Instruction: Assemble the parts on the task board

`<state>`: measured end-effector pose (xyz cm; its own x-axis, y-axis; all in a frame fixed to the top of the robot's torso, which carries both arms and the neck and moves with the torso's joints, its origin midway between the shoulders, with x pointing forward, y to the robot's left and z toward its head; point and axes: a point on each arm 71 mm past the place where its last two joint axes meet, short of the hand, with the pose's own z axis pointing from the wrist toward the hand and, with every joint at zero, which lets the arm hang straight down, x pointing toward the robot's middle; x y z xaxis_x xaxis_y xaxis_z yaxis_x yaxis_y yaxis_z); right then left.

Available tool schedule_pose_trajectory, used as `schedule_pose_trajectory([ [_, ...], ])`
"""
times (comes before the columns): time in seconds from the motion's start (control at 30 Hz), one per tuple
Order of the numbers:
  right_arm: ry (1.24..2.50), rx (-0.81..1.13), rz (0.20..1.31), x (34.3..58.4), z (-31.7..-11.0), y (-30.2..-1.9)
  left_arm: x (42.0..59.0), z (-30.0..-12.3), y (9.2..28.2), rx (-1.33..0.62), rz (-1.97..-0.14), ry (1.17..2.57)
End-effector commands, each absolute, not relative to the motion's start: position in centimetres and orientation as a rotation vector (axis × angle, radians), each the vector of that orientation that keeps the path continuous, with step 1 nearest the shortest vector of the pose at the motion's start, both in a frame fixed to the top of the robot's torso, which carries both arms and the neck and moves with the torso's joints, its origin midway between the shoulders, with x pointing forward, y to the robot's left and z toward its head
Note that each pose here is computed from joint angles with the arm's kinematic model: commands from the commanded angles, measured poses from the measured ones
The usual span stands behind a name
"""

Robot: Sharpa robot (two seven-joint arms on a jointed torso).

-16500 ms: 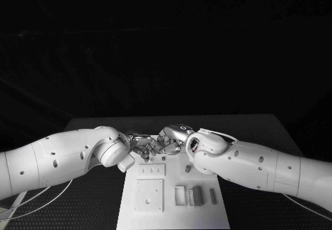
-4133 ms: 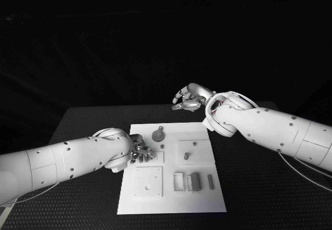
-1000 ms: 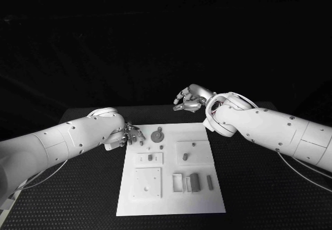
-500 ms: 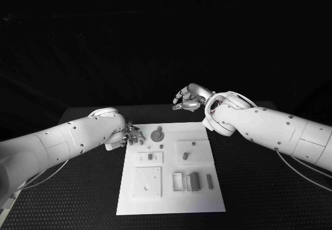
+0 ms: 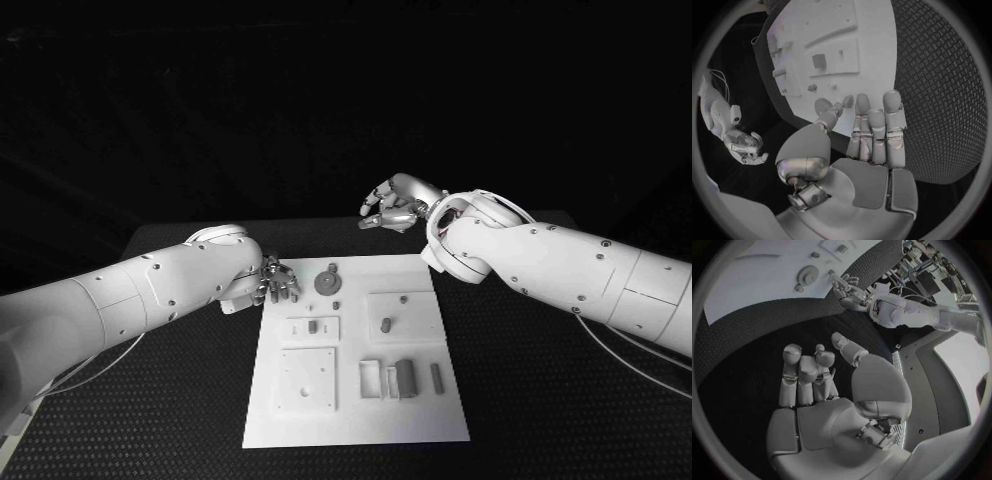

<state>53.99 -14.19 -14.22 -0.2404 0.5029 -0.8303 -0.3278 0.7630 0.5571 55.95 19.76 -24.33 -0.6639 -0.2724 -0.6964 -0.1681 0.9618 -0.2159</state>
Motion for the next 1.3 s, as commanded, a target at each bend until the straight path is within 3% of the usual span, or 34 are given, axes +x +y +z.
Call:
schedule_pose_trajectory([
  [0.03,1.648,0.134,0.783,53.96,-14.28,-14.09,55.96,-24.30,19.44,-0.299,-0.199,2.308],
  [1.3,1.650,0.137,0.787,53.98,-14.30,-14.00,55.81,-24.77,18.95,-0.289,-0.204,2.337],
])
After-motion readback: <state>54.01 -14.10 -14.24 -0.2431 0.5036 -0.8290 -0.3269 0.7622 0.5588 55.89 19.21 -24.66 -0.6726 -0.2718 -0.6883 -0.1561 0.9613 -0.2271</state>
